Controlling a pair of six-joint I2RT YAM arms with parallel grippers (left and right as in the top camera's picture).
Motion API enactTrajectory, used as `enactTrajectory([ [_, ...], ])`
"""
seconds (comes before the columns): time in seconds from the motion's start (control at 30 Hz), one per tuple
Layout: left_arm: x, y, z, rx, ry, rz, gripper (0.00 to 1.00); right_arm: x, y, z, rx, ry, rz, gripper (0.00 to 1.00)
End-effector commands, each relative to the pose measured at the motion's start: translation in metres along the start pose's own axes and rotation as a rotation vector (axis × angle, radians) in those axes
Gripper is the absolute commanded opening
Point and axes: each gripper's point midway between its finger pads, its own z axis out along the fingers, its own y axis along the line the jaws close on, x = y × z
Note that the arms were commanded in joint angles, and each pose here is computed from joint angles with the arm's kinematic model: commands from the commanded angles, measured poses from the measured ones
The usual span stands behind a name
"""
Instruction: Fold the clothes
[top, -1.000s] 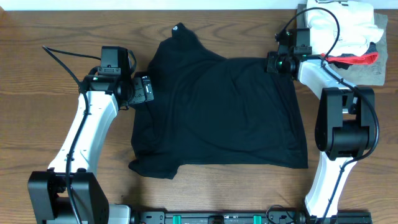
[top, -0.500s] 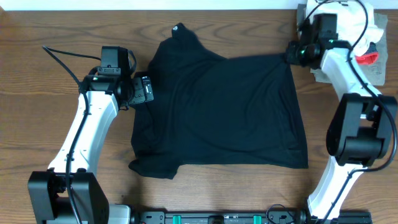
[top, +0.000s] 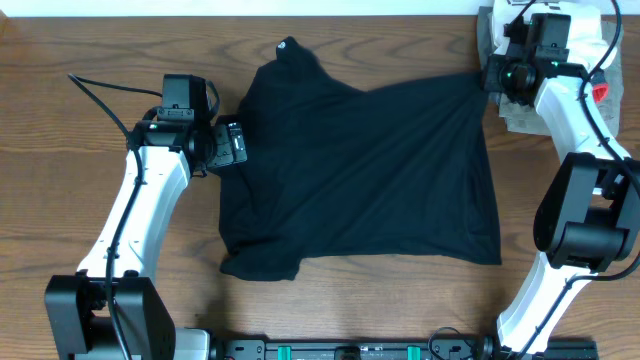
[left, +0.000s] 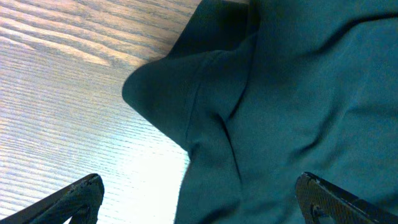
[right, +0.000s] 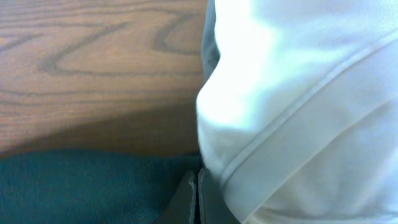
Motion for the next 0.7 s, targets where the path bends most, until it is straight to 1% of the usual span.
enactTrajectory([
  [0.0,-0.005,0.003,-0.006,-0.009,-0.021,0.001,1.00,-0.007,0.002,-0.001,0.008,-0.020,-0.032,0.06],
  [0.1,-0.005,0.003,-0.006,-0.009,-0.021,0.001,1.00,-0.005,0.005,0.000,0.014,-0.012,-0.039,0.15],
  [0.13,-0.006,0.003,-0.006,-0.009,-0.022,0.002,1.00,-0.004,0.006,0.000,0.014,-0.007,-0.039,0.24],
  [0.2,-0.008,0.002,-0.006,-0.007,-0.031,0.001,1.00,0.000,0.006,-0.001,0.011,0.012,-0.036,0.54],
  [0.23,-0.010,0.001,-0.006,-0.005,-0.039,0.002,1.00,0.003,0.007,-0.002,0.006,0.024,-0.034,0.63],
  [0.27,-0.013,0.001,-0.006,-0.001,-0.053,0.013,0.99,0.006,0.009,-0.003,-0.001,0.041,-0.032,0.66],
  [0.33,-0.020,-0.001,-0.005,0.003,-0.079,0.033,1.00,0.010,0.015,-0.008,-0.024,0.075,-0.030,0.67],
  [0.43,-0.026,0.004,0.003,-0.002,-0.085,0.017,0.96,0.017,0.026,-0.014,-0.045,0.125,-0.035,0.67],
  [0.53,-0.020,0.018,0.023,-0.027,-0.030,-0.009,0.95,0.024,0.042,-0.020,-0.064,0.172,-0.053,0.67],
  [0.67,-0.007,0.037,0.055,-0.056,0.058,-0.007,0.95,0.032,0.064,-0.022,-0.085,0.207,-0.098,0.68],
])
